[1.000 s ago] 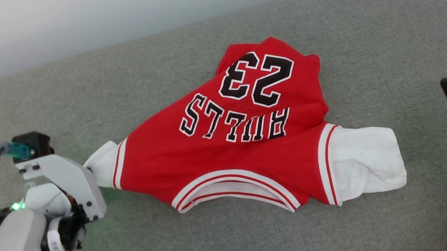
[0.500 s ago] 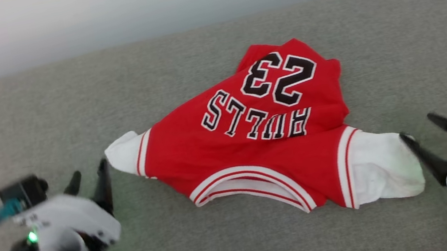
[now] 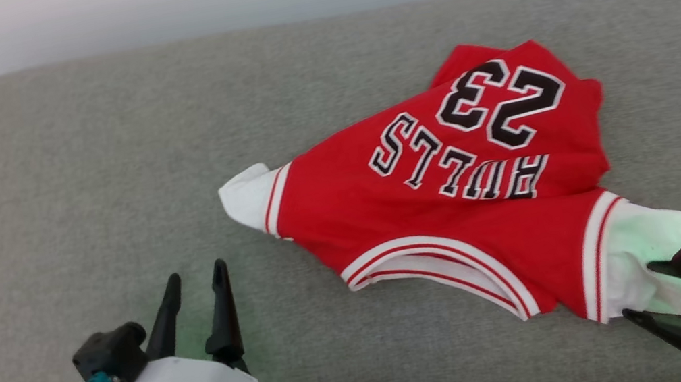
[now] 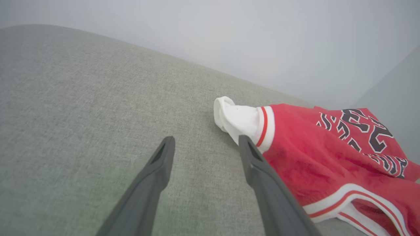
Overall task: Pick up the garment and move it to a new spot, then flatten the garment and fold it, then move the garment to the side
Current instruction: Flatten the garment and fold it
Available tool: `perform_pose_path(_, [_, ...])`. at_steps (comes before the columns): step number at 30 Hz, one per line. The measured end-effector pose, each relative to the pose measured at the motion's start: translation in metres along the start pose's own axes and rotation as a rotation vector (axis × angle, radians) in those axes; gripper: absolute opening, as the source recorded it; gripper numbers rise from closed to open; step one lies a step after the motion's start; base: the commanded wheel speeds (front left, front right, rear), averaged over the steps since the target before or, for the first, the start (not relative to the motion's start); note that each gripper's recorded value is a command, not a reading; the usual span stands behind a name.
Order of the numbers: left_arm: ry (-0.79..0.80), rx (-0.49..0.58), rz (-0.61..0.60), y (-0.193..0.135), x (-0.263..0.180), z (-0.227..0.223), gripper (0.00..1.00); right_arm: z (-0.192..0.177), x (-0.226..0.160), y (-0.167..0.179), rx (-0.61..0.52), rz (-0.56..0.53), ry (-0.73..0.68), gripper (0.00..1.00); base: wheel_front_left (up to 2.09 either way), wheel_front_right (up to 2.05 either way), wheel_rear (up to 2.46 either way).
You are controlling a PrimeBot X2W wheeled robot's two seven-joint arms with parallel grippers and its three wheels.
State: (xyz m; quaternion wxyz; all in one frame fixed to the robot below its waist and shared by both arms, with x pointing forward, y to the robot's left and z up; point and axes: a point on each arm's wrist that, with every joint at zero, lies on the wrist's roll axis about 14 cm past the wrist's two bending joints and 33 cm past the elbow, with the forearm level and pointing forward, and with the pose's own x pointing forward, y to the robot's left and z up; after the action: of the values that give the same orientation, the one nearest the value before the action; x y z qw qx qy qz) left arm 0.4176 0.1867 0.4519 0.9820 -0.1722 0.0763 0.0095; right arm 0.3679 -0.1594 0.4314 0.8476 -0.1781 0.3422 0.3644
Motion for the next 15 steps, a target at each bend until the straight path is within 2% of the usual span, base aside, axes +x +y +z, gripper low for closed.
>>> perform_pose_path(9, [-0.049,0.000,0.057,0.016,-0.005,0.007,1.00,-0.032,0.033,0.006,-0.105,0.094,0.164,1.00,0.00,0.00,0.00])
perform_pose_path(15, [-0.051,0.016,0.080,0.029,-0.003,0.006,1.00,-0.041,0.051,0.001,-0.145,0.124,0.185,1.00,0.00,0.00,0.00])
